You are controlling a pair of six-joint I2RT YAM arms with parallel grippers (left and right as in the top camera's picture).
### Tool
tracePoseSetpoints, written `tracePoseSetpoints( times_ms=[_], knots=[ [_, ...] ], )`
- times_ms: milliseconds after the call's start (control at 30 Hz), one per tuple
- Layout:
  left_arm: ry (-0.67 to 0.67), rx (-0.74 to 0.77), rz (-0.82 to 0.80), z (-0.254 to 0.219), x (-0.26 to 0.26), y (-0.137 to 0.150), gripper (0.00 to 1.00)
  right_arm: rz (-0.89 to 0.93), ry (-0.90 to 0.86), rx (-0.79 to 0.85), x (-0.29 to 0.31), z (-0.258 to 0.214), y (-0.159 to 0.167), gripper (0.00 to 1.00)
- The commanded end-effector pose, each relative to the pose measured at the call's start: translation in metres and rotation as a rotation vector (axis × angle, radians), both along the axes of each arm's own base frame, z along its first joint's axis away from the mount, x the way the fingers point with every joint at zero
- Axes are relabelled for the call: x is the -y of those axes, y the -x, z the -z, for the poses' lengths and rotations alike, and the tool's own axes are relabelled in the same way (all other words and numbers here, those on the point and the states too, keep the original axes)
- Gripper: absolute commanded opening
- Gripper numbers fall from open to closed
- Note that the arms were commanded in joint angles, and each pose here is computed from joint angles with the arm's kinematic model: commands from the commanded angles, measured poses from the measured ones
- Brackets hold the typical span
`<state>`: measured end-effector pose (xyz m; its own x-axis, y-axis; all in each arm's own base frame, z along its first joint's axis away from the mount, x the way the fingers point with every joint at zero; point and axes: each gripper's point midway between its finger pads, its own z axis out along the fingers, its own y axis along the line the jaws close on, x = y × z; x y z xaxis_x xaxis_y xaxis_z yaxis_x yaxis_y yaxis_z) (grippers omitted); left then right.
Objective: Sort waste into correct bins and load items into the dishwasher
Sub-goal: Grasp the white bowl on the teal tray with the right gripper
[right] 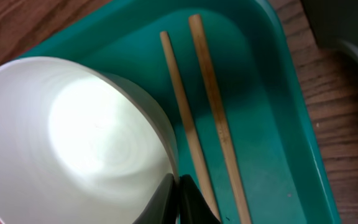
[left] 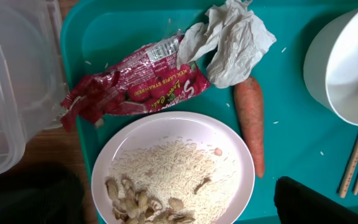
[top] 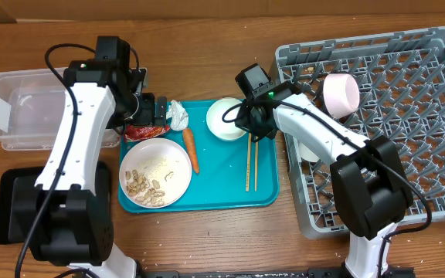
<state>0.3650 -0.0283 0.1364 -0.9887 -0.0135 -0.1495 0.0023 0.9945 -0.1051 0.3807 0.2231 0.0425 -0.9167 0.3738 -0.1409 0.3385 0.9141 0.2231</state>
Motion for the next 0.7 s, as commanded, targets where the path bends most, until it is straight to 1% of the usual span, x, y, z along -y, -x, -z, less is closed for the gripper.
tracePoseSetpoints(
  times_ms=[0, 67, 133, 200, 300, 367, 467, 500, 567, 633, 667],
  knots=[
    [-0.010, -0.006, 0.017, 0.005, -0.002, -0.006, 1.00, -0.065, 0.005, 0.049, -0.001, -0.023, -0.005, 0.04],
    [-0.009, -0.011, 0.017, 0.007, -0.002, -0.006, 1.00, -0.076, 0.045, 0.109, 0.006, -0.050, -0.010, 0.04],
    [-0.009, -0.016, 0.018, 0.009, -0.002, -0.006, 1.00, -0.072, 0.097, 0.191, 0.019, -0.086, -0.015, 0.04],
    [-0.010, -0.020, 0.017, 0.010, -0.002, -0.006, 1.00, -0.034, 0.155, 0.276, 0.038, -0.127, -0.016, 0.04],
    [-0.010, -0.020, 0.017, 0.010, -0.002, -0.006, 1.00, 0.071, 0.313, 0.419, 0.087, -0.186, -0.012, 0.04],
    [-0.010, -0.020, 0.017, 0.010, -0.002, -0.006, 1.00, 0.165, 0.477, 0.503, 0.130, -0.220, -0.005, 0.04],
    [-0.010, -0.020, 0.017, 0.010, -0.002, -0.006, 1.00, 0.311, 0.806, 0.580, 0.201, -0.266, 0.014, 0.04],
    [-0.010, -0.020, 0.017, 0.010, -0.002, -0.006, 1.00, 0.353, 0.938, 0.586, 0.223, -0.280, 0.022, 0.04],
    [-0.010, -0.020, 0.017, 0.010, -0.002, -0.006, 1.00, 0.406, 1.121, 0.570, 0.255, -0.295, 0.033, 0.04],
    [-0.010, -0.020, 0.017, 0.010, -0.002, -0.006, 1.00, 0.452, 1.256, 0.529, 0.283, -0.299, 0.041, 0.04],
    [-0.010, -0.020, 0.017, 0.010, -0.002, -0.006, 1.00, 0.472, 1.287, 0.503, 0.294, -0.297, 0.042, 0.04]
  ],
)
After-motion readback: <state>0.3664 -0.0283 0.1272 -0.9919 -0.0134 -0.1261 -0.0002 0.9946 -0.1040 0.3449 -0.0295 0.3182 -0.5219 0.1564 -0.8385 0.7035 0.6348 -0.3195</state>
